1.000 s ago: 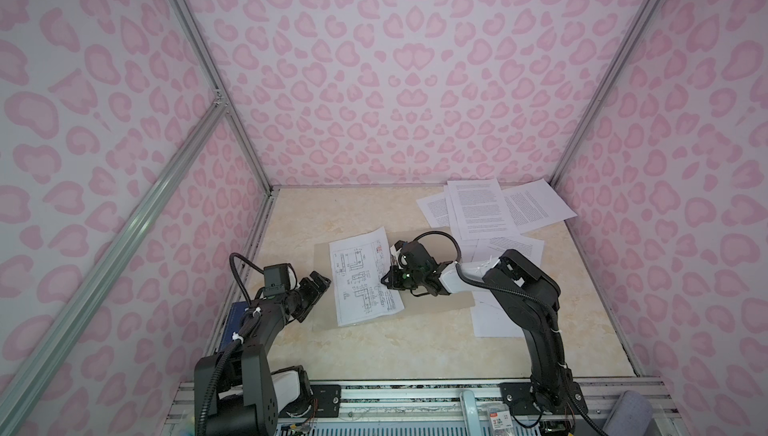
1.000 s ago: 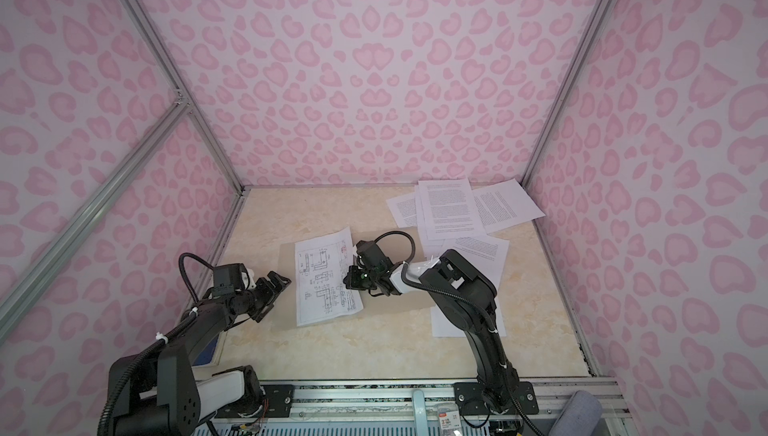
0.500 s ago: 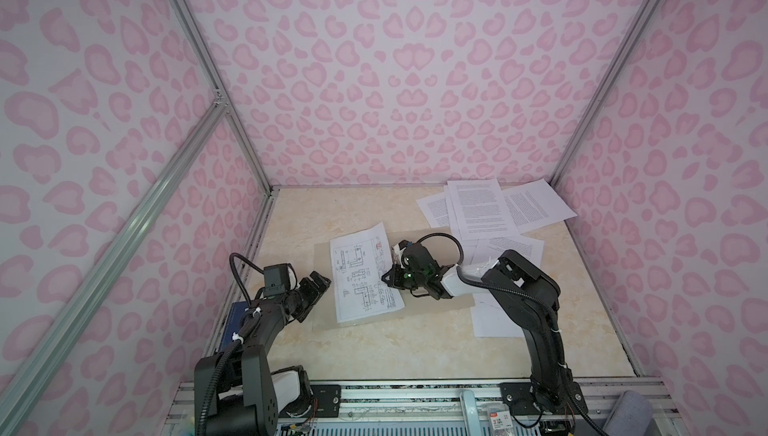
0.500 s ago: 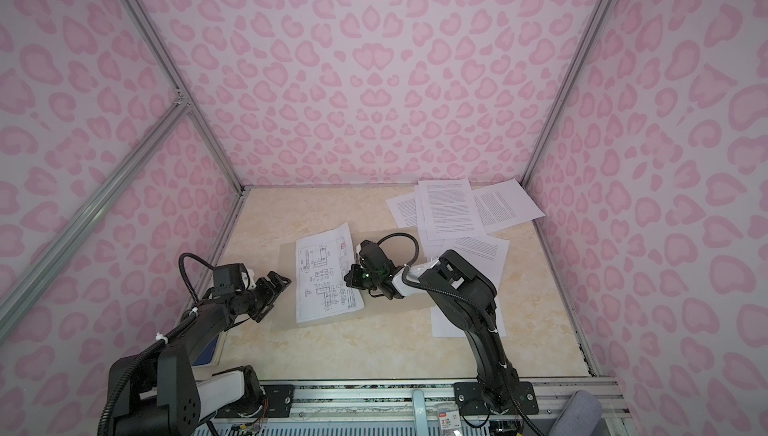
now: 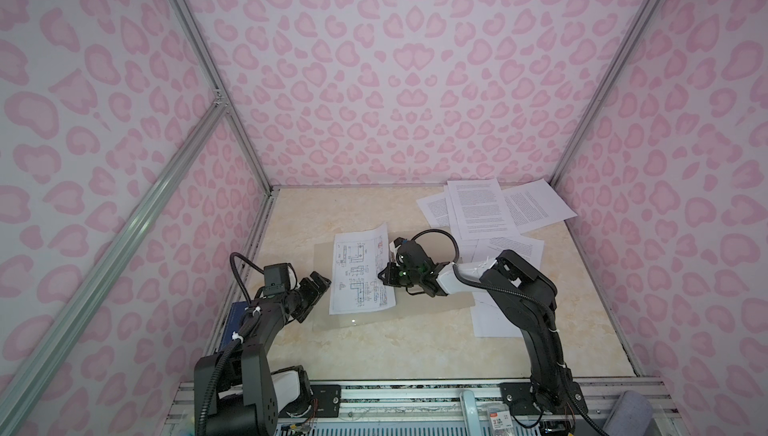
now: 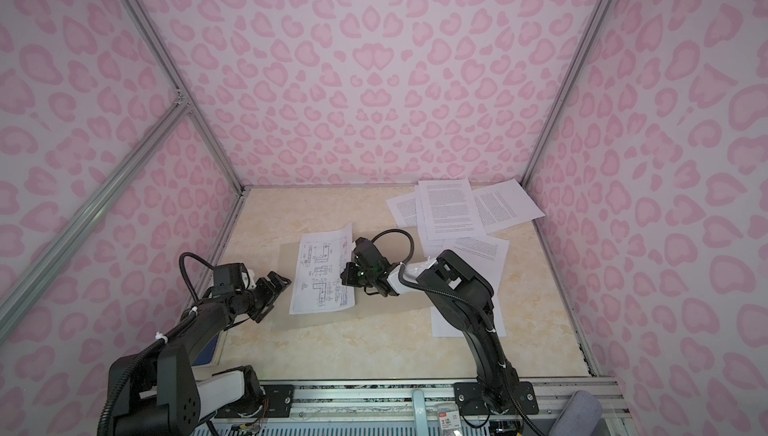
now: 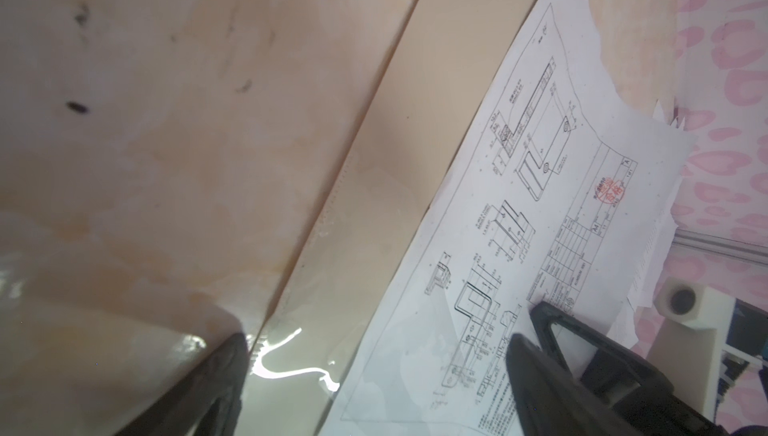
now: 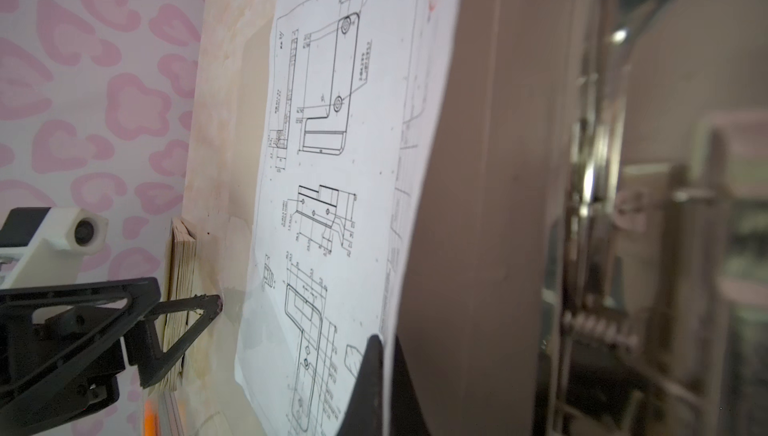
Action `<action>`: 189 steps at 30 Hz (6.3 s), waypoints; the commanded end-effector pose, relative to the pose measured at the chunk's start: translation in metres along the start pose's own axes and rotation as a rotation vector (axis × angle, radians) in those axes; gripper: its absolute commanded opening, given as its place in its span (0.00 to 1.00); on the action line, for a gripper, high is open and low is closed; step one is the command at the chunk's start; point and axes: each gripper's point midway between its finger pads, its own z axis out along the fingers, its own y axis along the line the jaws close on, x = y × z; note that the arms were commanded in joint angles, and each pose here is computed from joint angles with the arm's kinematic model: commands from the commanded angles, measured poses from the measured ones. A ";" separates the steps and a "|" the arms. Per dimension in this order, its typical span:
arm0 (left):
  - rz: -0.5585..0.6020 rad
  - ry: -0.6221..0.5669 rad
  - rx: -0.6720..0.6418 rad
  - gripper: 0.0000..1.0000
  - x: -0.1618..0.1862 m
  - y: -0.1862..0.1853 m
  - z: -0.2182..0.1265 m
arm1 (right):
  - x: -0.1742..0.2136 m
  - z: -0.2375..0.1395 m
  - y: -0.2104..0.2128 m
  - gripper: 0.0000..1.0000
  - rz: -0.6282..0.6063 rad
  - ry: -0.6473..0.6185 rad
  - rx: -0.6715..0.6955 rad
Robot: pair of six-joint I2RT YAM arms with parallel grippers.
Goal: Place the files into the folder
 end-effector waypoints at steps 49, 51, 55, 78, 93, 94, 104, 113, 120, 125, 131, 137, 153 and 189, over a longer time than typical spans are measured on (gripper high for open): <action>-0.059 0.063 -0.075 0.98 0.020 0.018 -0.003 | -0.009 0.003 0.053 0.00 -0.010 -0.047 -0.405; -0.059 0.063 -0.075 0.98 0.019 0.018 -0.004 | -0.014 0.001 0.052 0.00 0.021 -0.061 -0.446; -0.056 0.058 -0.072 0.98 0.018 0.016 -0.005 | -0.013 -0.002 0.056 0.00 0.021 -0.054 -0.464; -0.055 0.053 -0.037 0.98 0.016 0.008 -0.007 | -0.016 0.007 0.077 0.00 -0.014 -0.029 -0.463; -0.057 0.057 -0.034 0.98 0.016 0.007 -0.007 | -0.046 0.016 0.086 0.00 -0.063 -0.087 -0.451; -0.058 0.058 -0.037 0.98 0.016 0.007 -0.007 | -0.046 0.018 0.087 0.00 -0.064 -0.081 -0.454; -0.058 0.057 -0.035 0.98 0.014 0.005 -0.006 | -0.027 0.022 0.081 0.00 -0.082 -0.005 -0.482; -0.056 0.057 -0.029 0.98 0.014 0.004 -0.006 | -0.018 0.021 0.081 0.00 -0.063 0.047 -0.531; -0.053 0.053 -0.015 0.98 0.011 0.000 -0.007 | -0.028 0.015 0.069 0.00 0.011 0.026 -0.528; -0.052 0.050 0.010 0.98 0.008 -0.007 -0.008 | -0.019 0.024 0.051 0.11 -0.037 0.056 -0.395; -0.056 0.053 0.022 0.98 0.006 -0.010 -0.007 | -0.034 0.027 0.051 0.41 -0.092 0.058 -0.340; -0.058 0.048 0.024 0.98 0.004 -0.012 -0.008 | -0.056 0.038 0.050 0.48 -0.151 0.086 -0.292; -0.056 0.053 0.019 0.98 0.000 -0.013 -0.005 | -0.038 0.037 0.044 0.18 -0.234 0.138 -0.231; -0.048 -0.068 0.065 0.98 -0.059 -0.053 -0.025 | -0.030 0.032 0.059 0.00 -0.231 0.209 -0.403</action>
